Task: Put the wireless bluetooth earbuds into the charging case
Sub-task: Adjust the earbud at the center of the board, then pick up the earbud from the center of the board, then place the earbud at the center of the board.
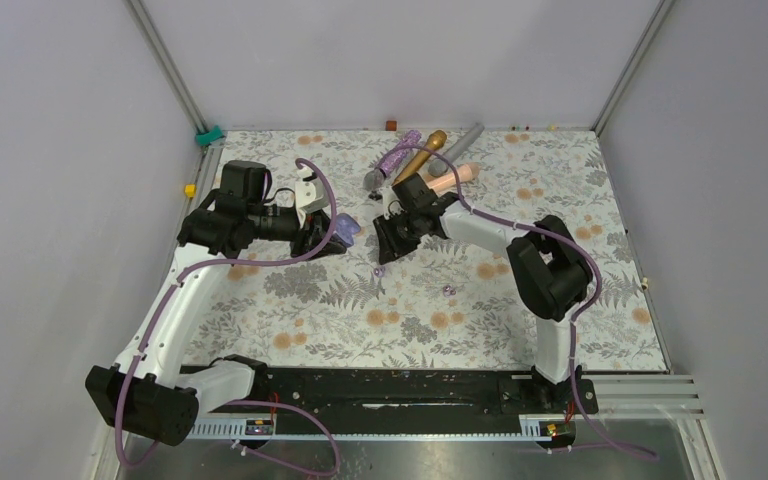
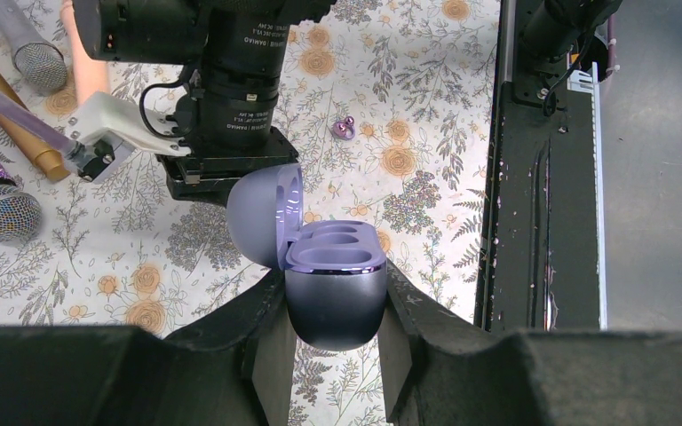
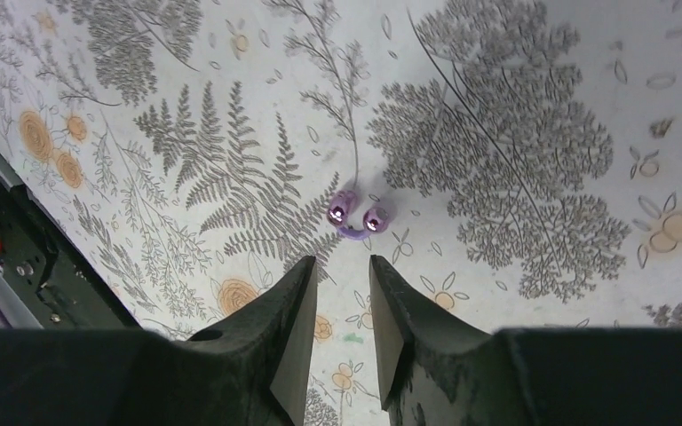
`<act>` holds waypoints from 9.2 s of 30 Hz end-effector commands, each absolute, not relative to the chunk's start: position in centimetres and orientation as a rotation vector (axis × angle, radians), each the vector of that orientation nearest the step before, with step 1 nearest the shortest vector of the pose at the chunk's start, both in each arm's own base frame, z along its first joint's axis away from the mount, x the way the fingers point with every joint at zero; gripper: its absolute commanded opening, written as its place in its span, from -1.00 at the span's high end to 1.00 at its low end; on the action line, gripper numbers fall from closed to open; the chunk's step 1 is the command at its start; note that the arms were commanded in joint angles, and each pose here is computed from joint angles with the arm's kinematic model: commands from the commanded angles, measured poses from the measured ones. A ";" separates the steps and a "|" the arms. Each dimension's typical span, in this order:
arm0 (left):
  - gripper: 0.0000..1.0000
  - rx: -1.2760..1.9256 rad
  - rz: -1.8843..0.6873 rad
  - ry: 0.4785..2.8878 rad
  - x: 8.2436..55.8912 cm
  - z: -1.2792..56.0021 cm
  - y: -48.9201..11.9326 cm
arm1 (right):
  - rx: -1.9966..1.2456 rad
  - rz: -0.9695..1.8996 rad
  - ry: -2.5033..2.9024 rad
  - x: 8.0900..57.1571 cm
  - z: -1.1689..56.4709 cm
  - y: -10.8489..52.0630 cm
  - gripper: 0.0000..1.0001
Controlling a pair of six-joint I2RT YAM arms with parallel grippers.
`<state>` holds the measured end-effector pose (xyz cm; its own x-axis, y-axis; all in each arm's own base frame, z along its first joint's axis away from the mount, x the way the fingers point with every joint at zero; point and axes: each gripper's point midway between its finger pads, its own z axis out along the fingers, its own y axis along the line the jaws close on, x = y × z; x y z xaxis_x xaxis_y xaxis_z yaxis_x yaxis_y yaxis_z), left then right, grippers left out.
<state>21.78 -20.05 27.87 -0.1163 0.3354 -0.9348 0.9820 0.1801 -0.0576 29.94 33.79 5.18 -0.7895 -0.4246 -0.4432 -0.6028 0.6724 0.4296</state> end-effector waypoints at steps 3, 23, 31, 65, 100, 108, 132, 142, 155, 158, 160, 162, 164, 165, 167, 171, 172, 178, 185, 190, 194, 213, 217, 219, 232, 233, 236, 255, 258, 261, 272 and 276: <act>1.00 1.294 -0.925 1.544 22.2 28.9 -20.1 | -1.055 0.781 2.337 30.4 7.9 35.6 0.27; 1.00 1.296 -0.923 1.544 22.2 28.8 -20.1 | -1.108 0.625 2.465 30.1 4.0 36.4 0.54; 1.00 1.296 -0.921 1.544 22.2 28.9 -20.0 | -1.121 0.591 2.493 30.4 3.4 36.6 0.55; 1.00 1.299 -0.910 1.535 22.1 29.0 -20.0 | -1.446 0.463 2.166 33.2 8.5 37.3 0.28; 1.00 1.292 -0.874 1.555 22.5 28.8 -19.7 | -2.086 0.089 0.975 27.4 0.9 34.3 0.34; 1.00 1.291 -0.867 1.552 22.5 28.9 -19.6 | -2.081 0.040 1.027 28.6 0.9 34.3 0.32; 1.00 1.291 -0.870 1.550 22.4 28.9 -19.6 | -2.129 0.027 1.116 29.7 -0.1 34.6 0.26; 1.00 1.292 -0.870 1.550 22.4 28.9 -19.6 | -2.033 -0.049 1.145 31.7 0.8 35.3 0.37; 1.00 1.291 -0.874 1.553 22.5 28.8 -19.6 | -1.966 -0.031 1.239 32.5 1.6 35.9 0.40; 1.00 1.291 -0.873 1.554 22.5 28.8 -19.6 | -1.930 -0.016 1.284 32.9 2.1 36.2 0.45; 1.00 1.290 -0.872 1.554 22.5 28.9 -19.6 | -1.925 -0.011 1.304 32.9 2.1 36.4 0.57; 1.00 1.291 -0.872 1.553 22.5 28.9 -19.6 | -1.921 -0.006 1.323 33.0 2.1 36.4 0.69; 1.00 1.291 -0.874 1.553 22.5 28.9 -19.6 | -1.917 0.002 1.336 33.0 2.1 36.4 0.77; 1.00 1.290 -0.874 1.554 22.5 28.8 -19.6 | -1.914 0.006 1.342 32.9 2.2 36.5 0.80; 1.00 1.290 -0.873 1.553 22.5 28.9 -19.6 | -1.907 0.012 1.350 32.9 2.3 36.5 0.83; 1.00 1.291 -0.876 1.553 22.5 28.8 -19.7 | -1.883 0.010 1.379 33.2 2.6 36.6 0.89; 1.00 1.291 -0.876 1.553 22.5 28.8 -19.7 | -1.877 0.012 1.388 33.3 2.8 36.6 0.90; 1.00 1.291 -0.876 1.552 22.5 28.9 -19.7 | -1.866 0.050 1.425 33.2 3.2 37.1 0.92; 1.00 1.291 -0.876 1.552 22.5 28.9 -19.7 | -1.851 0.091 1.479 33.2 4.2 37.1 0.99; 1.00 1.289 -0.873 1.555 22.6 28.9 -19.6 | -1.812 0.240 1.572 31.5 6.5 35.5 0.99; 1.00 1.289 -0.876 1.550 22.5 29.0 -19.7 | -1.744 0.389 1.619 29.6 9.5 34.2 0.99; 1.00 1.286 -1.006 1.570 22.7 28.4 -20.8 | -1.461 0.663 1.651 23.6 19.3 28.2 0.96; 1.00 1.280 -1.030 1.600 23.1 27.7 -21.0 | -1.451 0.721 1.674 22.9 19.1 28.5 0.96; 1.00 1.286 -1.046 1.601 23.0 27.3 -21.1 | -1.446 0.778 1.684 22.2 19.0 28.7 0.96; 1.00 1.285 -1.113 1.611 22.9 26.8 -21.6 | -1.337 1.005 2.088 22.2 11.5 28.8 0.96; 1.00 1.286 -1.113 1.611 22.9 26.8 -21.6 | -1.315 1.037 2.140 22.3 10.8 28.8 0.96; 1.00 1.286 -1.118 1.611 22.9 26.7 -21.6 | -1.259 1.116 2.269 22.5 9.3 28.9 0.96; 1.00 1.297 -1.147 1.615 22.8 26.4 -22.2 | -1.191 0.994 2.561 24.4 3.6 27.9 0.84; 1.00 1.300 -1.146 1.620 22.9 26.3 -22.3 | -1.176 0.966 2.583 24.8 3.4 27.8 0.77; 1.00 1.303 -1.149 1.622 22.8 26.2 -22.4 | -1.171 0.953 2.588 25.0 3.6 27.8 0.67; 1.00 1.315 -1.139 1.621 22.8 26.2 -22.6 | -1.205 0.861 2.493 25.8 7.5 26.9 0.43; 0.99 1.319 -1.131 1.622 22.7 26.2 -22.6 | -1.233 0.791 2.343 26.6 11.8 26.4 0.34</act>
